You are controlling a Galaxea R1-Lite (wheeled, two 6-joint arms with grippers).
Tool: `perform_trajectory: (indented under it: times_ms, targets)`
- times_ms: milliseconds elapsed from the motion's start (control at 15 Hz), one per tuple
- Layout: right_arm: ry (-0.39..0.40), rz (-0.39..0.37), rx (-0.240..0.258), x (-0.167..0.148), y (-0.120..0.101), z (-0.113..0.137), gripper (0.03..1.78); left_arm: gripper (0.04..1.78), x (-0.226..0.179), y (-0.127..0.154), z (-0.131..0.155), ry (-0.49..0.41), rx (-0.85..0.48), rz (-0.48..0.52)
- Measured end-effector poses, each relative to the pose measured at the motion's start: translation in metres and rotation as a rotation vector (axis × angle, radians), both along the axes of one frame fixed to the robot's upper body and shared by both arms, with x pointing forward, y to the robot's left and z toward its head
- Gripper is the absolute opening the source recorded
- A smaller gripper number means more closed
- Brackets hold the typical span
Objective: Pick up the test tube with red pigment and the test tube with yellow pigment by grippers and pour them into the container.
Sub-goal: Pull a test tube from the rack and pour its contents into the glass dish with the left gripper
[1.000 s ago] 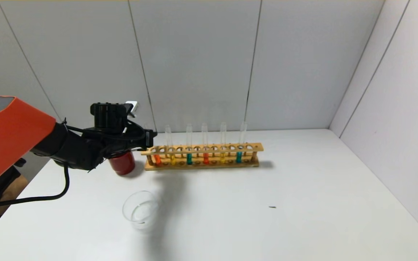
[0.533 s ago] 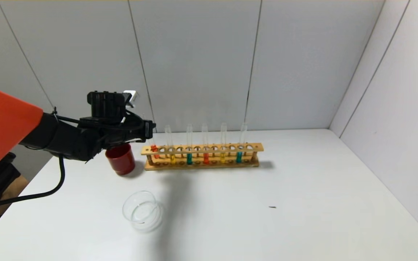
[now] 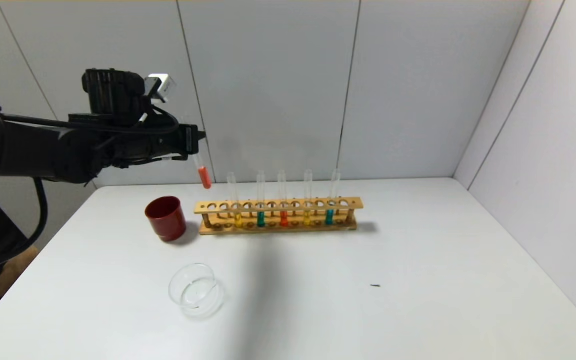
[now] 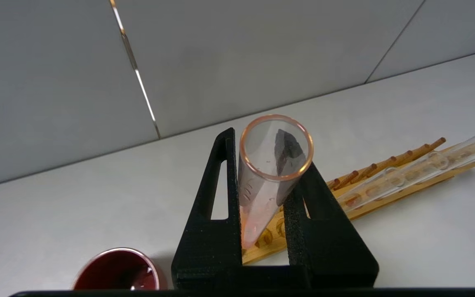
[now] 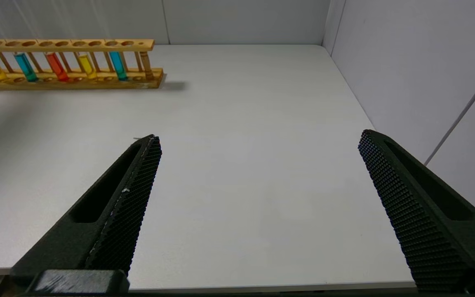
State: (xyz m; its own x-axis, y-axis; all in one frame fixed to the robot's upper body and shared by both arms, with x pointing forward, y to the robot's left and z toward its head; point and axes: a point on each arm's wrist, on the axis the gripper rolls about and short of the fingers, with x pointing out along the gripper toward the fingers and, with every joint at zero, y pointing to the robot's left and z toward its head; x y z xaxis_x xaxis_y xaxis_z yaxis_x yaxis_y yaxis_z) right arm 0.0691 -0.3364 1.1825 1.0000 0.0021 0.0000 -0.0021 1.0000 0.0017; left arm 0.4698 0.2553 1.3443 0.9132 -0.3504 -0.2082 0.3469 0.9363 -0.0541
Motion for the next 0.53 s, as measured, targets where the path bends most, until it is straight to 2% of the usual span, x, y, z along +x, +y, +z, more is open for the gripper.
perform_trajectory:
  times_ms: [133,267,400,533]
  targets:
    - [0.0,0.0,0.0,0.0,0.0,0.0,1.75,0.33,-0.015,0.002,0.018,-0.027,0.022,-0.009]
    - [0.0,0.0,0.0,0.0,0.0,0.0,1.75,0.33,-0.037,0.007,0.025,-0.016,0.067,-0.021]
    - [0.0,0.0,0.0,0.0,0.0,0.0,1.75,0.33,-0.06,0.013,0.018,0.01,0.148,-0.036]
    - [0.0,0.0,0.0,0.0,0.0,0.0,1.75,0.33,-0.087,0.028,0.003,0.026,0.286,-0.049]
